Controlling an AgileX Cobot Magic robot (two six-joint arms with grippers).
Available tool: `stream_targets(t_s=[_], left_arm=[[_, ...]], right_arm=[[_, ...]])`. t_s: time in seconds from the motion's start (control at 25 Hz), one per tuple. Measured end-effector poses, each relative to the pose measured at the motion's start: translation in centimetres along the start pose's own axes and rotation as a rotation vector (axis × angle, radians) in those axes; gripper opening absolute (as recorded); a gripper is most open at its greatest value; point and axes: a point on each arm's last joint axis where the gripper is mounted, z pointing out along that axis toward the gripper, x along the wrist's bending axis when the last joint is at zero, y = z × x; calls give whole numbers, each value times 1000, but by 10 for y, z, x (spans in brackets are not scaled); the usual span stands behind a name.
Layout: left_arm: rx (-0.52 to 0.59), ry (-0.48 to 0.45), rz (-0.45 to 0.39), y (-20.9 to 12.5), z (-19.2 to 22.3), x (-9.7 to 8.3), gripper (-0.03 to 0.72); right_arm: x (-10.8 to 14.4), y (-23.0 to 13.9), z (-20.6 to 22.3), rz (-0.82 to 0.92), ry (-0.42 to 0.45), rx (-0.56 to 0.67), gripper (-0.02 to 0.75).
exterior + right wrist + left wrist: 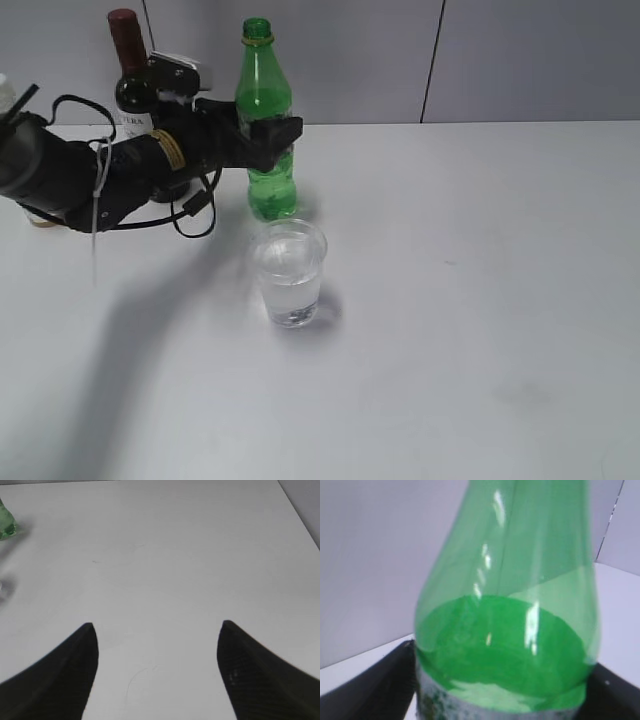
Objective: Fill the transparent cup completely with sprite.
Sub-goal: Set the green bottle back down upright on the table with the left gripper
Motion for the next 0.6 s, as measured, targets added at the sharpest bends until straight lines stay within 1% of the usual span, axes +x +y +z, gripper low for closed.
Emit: stream_targets(t_s=[0.28, 0.4, 0.6], left_arm=[[27, 8, -1, 10, -19, -7, 647], [63, 20, -5, 10, -29, -9, 645], [125, 70, -13, 15, -56, -4, 639]], right_arm=[[0, 0, 0, 0, 0, 0, 563], [0, 0, 0, 0, 0, 0, 563], [0, 0, 0, 0, 0, 0, 563]])
